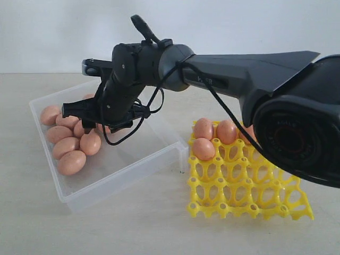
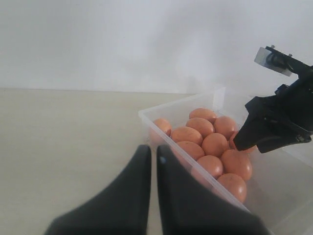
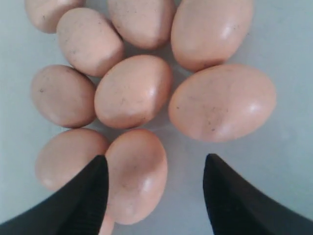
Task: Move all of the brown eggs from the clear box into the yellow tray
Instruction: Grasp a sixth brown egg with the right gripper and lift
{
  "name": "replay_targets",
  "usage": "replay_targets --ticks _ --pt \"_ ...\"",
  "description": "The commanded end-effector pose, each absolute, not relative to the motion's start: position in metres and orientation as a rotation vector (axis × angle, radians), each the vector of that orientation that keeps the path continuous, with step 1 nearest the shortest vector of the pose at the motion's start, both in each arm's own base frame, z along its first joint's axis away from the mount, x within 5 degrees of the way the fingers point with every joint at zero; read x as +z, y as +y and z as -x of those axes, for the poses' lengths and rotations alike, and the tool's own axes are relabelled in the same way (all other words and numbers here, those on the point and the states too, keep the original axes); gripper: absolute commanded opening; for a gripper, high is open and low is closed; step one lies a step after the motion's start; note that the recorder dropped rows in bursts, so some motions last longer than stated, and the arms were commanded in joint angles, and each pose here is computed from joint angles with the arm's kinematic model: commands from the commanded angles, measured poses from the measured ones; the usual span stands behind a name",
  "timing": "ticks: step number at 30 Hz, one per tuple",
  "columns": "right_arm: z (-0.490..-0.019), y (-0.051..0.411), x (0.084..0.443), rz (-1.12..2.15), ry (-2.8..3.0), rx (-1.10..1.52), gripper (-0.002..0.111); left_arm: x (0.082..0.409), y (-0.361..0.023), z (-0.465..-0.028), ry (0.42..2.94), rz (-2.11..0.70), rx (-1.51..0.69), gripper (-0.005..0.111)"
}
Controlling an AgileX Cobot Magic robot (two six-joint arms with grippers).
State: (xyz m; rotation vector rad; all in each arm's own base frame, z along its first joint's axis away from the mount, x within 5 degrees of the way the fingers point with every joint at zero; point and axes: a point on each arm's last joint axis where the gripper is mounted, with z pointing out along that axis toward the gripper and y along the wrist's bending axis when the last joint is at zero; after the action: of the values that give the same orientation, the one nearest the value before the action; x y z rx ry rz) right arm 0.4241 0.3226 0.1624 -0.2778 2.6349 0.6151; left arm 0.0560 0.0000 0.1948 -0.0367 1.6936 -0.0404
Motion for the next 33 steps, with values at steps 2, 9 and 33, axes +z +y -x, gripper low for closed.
replay_targets --ticks 2,9,33 --pt "-0.428 0.326 0.159 0.226 2.609 0.681 0.051 0.194 0.0 -0.056 1.692 0.039 -0.039 0.004" --pt "-0.427 0.328 0.128 0.202 2.683 0.685 0.051 0.194 0.0 -0.056 1.692 0.039 -0.039 0.004" --pt "-0.39 0.341 0.21 0.374 2.496 0.38 0.0 0.194 0.0 -0.056 1.692 0.039 -0.039 0.004"
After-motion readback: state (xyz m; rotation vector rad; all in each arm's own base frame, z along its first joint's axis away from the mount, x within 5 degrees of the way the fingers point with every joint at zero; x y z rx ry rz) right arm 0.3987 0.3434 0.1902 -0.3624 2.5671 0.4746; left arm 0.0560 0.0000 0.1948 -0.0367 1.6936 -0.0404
